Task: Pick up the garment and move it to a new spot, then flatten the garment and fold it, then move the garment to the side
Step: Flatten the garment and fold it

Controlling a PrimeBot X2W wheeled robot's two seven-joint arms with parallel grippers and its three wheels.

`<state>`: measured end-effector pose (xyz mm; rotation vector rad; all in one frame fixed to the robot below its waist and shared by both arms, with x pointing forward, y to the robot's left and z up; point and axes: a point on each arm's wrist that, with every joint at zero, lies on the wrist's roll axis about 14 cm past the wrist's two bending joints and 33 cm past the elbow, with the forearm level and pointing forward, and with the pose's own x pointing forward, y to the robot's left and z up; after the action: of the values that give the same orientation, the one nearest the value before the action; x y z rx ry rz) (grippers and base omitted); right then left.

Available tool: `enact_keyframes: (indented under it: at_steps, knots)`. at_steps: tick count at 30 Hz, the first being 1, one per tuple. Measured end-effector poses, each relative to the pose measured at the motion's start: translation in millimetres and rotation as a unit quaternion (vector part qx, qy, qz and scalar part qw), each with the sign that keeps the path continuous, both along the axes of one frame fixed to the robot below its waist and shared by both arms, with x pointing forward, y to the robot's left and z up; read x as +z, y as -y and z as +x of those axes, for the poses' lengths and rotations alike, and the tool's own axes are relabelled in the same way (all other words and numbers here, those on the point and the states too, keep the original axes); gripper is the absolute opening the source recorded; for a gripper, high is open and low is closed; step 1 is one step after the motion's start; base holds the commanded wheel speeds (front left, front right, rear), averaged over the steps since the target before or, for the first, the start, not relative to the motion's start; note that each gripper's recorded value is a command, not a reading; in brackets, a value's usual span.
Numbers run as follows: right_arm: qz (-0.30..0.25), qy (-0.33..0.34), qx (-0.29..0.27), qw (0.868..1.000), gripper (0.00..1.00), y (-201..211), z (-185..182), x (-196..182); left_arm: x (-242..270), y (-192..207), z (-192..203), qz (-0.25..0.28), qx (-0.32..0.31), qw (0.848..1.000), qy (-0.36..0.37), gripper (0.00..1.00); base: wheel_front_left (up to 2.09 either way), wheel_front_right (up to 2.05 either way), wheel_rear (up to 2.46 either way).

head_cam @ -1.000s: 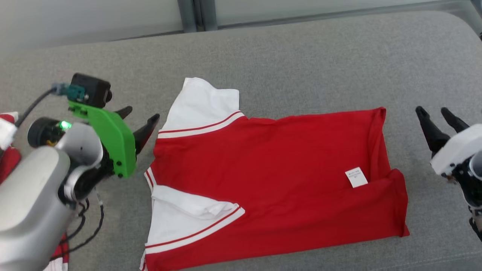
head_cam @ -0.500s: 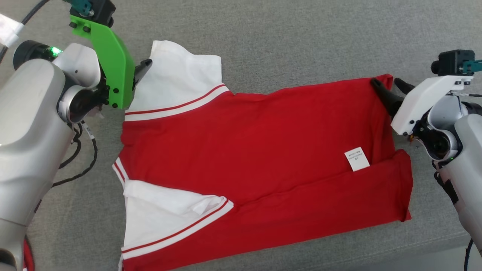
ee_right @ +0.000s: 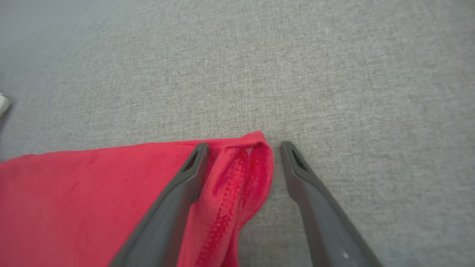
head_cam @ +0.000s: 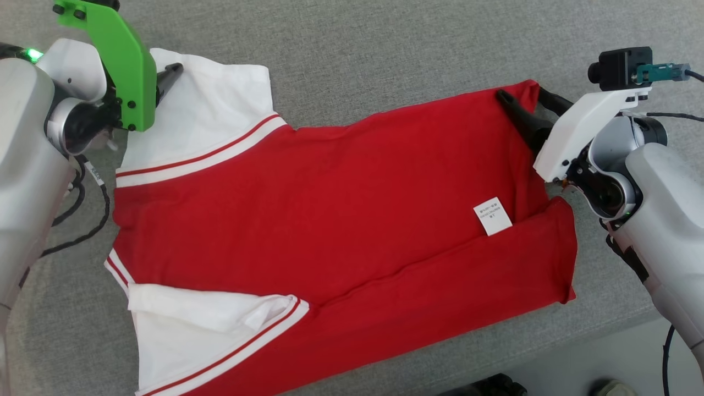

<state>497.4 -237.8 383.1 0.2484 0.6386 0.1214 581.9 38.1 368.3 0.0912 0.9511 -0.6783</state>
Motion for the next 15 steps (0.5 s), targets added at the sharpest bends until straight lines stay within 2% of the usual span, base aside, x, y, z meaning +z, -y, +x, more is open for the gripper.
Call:
enact_keyframes:
  at_steps: [1, 2, 3, 4, 5, 11, 15]
  knots:
    - [0.000, 0.001, 0.000, 1.000, 0.59, 0, 0, -1, -1, 1, 2, -0.001, 0.000, 1.000, -0.001, 1.00, 0.00, 0.00, 0.00]
    - [-0.001, 0.002, 0.002, 1.000, 0.43, 0, 0, -1, -2, 3, 3, -0.002, -0.001, 1.000, -0.003, 0.86, 0.00, 0.00, 0.00]
    - [-0.002, 0.001, 0.003, 1.000, 0.28, 1, 0, -2, -3, 4, 4, -0.001, -0.003, 1.000, -0.006, 0.47, 0.00, 0.00, 0.00]
    - [-0.003, 0.001, 0.003, 1.000, 0.00, 2, -1, -2, -4, 6, 5, -0.001, -0.005, 1.000, -0.006, 0.22, 0.00, 0.00, 0.00]
    - [-0.002, 0.002, 0.003, 1.000, 0.00, 2, -1, -2, -3, 6, 5, 0.000, -0.006, 1.000, -0.006, 0.00, 0.00, 0.00, 0.00]
    - [0.002, 0.023, 0.003, 1.000, 0.00, 1, -2, 5, 8, 8, 0, -0.005, -0.010, 1.000, 0.005, 0.00, 0.00, 0.00, 0.00]
    - [-0.002, 0.062, -0.010, 0.998, 0.00, 7, 2, 19, 23, -1, 4, -0.007, 0.002, 0.999, 0.038, 0.00, 0.00, 0.00, 0.00]
